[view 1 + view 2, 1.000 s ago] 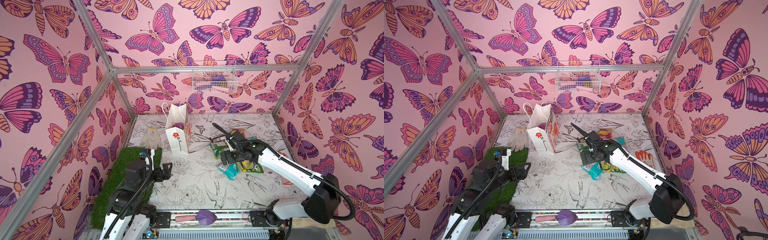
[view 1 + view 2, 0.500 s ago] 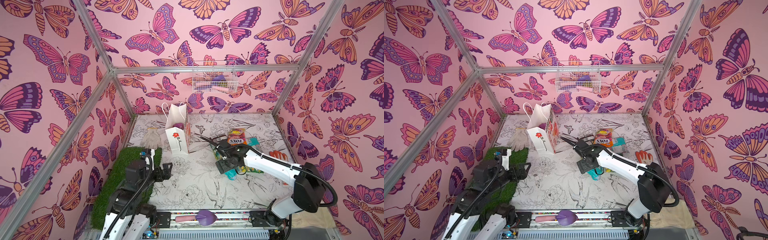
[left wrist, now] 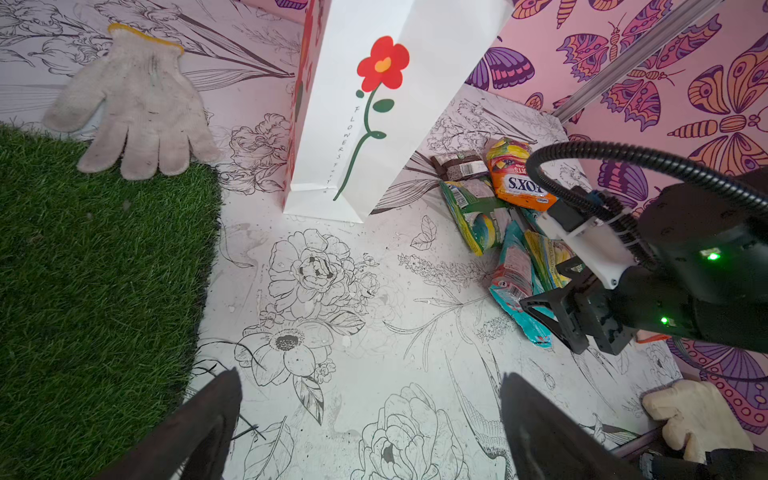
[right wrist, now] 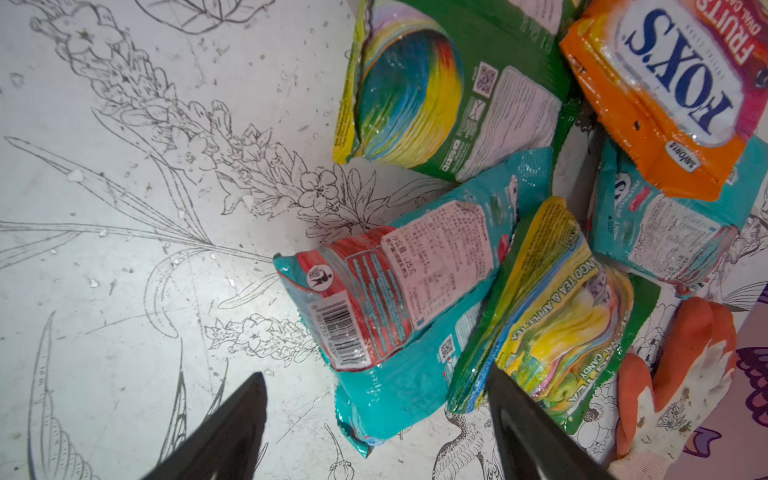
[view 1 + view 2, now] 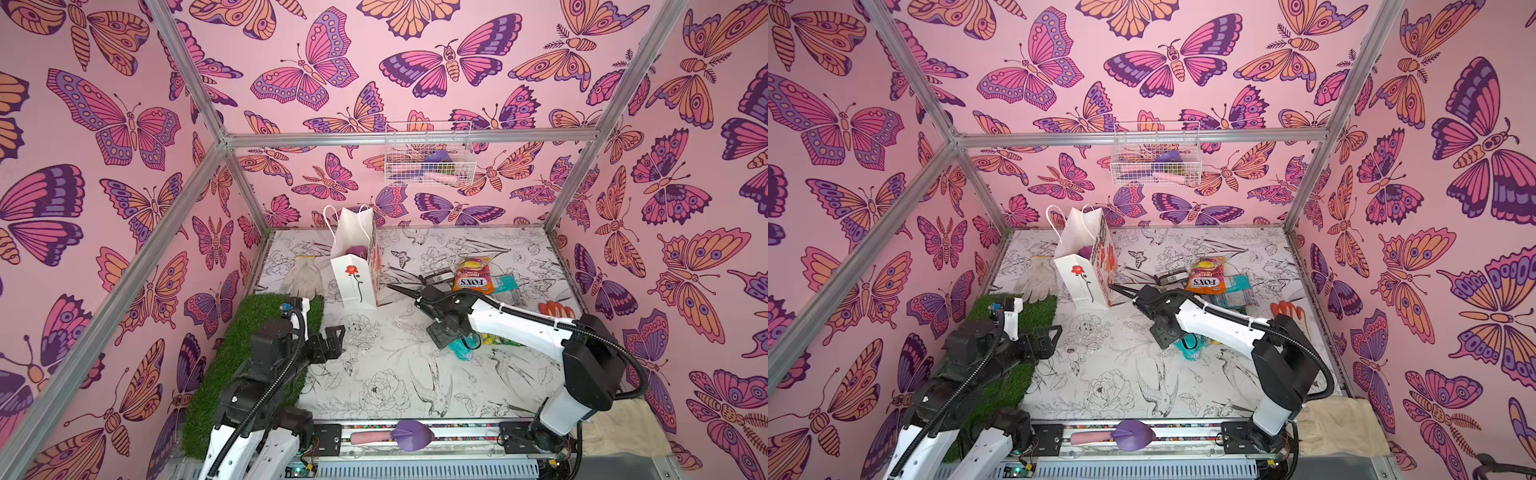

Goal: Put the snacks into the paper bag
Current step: 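Lower the right gripper onto the teal-and-red snack packet and close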

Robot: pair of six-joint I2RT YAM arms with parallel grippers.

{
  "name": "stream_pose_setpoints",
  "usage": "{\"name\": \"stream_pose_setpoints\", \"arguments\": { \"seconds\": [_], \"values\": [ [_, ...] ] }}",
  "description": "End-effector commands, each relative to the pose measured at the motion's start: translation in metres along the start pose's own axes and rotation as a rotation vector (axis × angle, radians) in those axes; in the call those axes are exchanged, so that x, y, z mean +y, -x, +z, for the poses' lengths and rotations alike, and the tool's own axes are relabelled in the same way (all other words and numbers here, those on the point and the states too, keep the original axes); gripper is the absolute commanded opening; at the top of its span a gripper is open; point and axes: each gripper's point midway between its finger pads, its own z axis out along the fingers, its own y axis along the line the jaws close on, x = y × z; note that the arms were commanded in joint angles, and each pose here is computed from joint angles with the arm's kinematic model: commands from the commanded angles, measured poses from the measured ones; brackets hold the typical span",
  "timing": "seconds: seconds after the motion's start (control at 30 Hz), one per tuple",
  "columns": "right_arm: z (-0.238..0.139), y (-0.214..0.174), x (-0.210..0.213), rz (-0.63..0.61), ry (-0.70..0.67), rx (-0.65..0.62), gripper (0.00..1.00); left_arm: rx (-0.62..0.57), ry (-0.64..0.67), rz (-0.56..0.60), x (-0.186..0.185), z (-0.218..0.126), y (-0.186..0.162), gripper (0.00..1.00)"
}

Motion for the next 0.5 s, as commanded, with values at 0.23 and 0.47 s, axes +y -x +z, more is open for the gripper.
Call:
{"name": "stream_pose_setpoints", "arguments": {
  "seconds": [0.23, 0.47],
  "values": [
    [0.017, -0.005, 0.006, -0.062, -0.074, 0.062, 0.83, 0.009, 0.000, 0.001, 0.001, 0.004, -0.004, 0.99],
    [0.027, -0.010, 0.008, -0.088, -0.118, 0.092, 0.80, 0.007, -0.001, 0.002, 0.001, 0.003, -0.003, 0.99]
  ]
}}
